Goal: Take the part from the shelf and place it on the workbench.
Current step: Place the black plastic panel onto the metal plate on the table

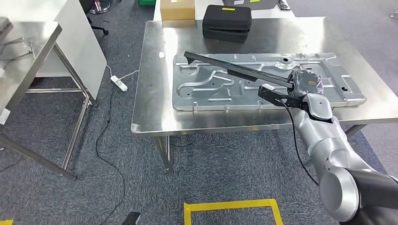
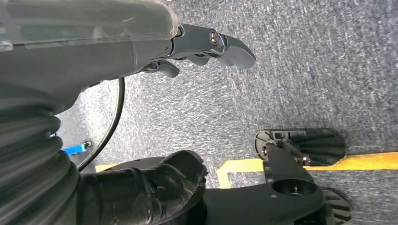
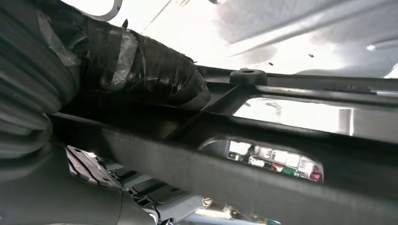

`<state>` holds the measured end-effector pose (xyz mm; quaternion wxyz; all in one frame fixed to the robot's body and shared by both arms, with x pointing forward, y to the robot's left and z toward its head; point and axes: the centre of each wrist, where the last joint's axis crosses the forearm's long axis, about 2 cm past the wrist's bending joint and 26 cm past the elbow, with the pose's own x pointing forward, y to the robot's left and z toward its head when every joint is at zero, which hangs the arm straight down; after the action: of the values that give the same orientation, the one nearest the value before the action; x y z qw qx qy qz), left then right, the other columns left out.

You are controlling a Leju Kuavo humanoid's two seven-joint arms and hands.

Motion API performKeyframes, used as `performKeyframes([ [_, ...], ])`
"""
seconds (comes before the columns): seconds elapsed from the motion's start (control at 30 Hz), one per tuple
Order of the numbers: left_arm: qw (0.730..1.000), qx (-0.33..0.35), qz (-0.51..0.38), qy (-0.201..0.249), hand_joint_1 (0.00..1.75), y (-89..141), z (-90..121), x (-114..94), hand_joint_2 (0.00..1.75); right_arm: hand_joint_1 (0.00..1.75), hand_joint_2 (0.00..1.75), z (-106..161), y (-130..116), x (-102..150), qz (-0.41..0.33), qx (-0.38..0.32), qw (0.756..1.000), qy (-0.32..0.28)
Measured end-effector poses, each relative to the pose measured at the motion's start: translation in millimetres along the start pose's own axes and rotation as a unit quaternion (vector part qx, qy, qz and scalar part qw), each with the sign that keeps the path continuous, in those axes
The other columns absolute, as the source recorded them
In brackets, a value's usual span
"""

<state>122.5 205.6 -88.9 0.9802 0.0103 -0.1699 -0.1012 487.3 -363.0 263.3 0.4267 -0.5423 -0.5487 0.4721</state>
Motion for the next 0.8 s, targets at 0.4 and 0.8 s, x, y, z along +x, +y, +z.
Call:
performKeyframes([
  [0.4, 1.000, -0.005, -0.001, 0.000, 0.00, 0.3, 0.0, -1.9, 1.75, 1.75, 1.75, 2.3, 3.9, 0.1, 0.000, 0.002, 1.000, -0.001],
  [0.8, 1.000, -0.001, 0.004, -0.003, 0.00, 0.4, -0.1, 0.9, 1.75, 1.75, 1.75, 4.7, 6.0, -6.0, 0.004, 0.004, 1.000, 0.010],
])
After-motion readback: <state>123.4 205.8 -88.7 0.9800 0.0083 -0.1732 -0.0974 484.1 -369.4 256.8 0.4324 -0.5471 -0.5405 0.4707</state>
